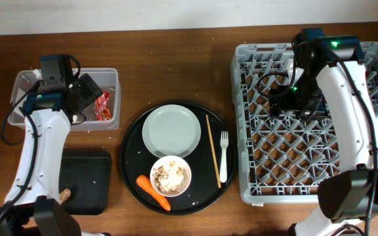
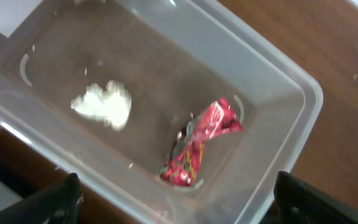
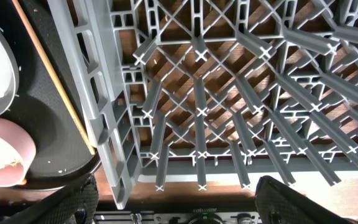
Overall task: Sort waste into correct bins and load items into the dishwasher rack
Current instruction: 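Drop the tissue into the clear plastic bin with the left gripper, then move the right gripper to the white plate and grasp its rim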
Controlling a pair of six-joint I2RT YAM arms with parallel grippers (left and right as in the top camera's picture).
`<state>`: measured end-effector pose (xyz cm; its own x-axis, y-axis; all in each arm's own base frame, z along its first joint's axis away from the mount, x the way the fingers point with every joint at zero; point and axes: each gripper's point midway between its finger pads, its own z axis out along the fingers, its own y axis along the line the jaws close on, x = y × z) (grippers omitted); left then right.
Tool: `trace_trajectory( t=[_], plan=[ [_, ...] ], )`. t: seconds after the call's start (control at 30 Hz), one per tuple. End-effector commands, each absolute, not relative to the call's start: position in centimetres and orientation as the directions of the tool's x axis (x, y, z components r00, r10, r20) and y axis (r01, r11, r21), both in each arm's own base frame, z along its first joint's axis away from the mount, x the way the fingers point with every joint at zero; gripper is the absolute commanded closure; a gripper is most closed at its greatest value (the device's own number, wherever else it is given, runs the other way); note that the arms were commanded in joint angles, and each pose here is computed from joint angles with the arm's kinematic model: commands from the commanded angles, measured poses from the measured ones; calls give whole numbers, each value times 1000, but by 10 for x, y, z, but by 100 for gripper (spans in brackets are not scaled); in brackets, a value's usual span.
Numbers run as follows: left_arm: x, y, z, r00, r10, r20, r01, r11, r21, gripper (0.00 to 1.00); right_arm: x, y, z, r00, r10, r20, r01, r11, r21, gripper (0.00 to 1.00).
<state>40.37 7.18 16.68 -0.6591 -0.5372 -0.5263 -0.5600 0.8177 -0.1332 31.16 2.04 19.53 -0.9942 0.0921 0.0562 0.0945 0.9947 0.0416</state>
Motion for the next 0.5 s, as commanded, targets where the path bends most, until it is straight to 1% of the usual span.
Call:
trace_trajectory(
  t=[0.0, 0.13, 0.27, 0.43, 0.47],
  plan=[
    [409, 58, 196, -694, -483, -534, -476, 864, -163, 1, 310, 17, 200, -995, 90, 36, 91, 995, 27, 16],
    [391, 25, 187, -777, -460, -429, -416, 888, -198, 1, 310, 17, 200, -995, 90, 36, 91, 995, 27, 15],
    [360, -18, 172, -875, -372, -308, -341, 928, -153, 1, 310, 17, 200, -995, 90, 37, 91, 995, 27, 15],
    [349, -68, 170, -925, -231, -300, -204, 972, -120, 1, 310, 17, 200, -995, 91, 39, 92, 995, 28, 15],
    [346, -78, 169, -932, -197, -304, -173, 979, -105, 1, 309, 18, 200, -995, 91, 42, 92, 995, 29, 12]
  ],
)
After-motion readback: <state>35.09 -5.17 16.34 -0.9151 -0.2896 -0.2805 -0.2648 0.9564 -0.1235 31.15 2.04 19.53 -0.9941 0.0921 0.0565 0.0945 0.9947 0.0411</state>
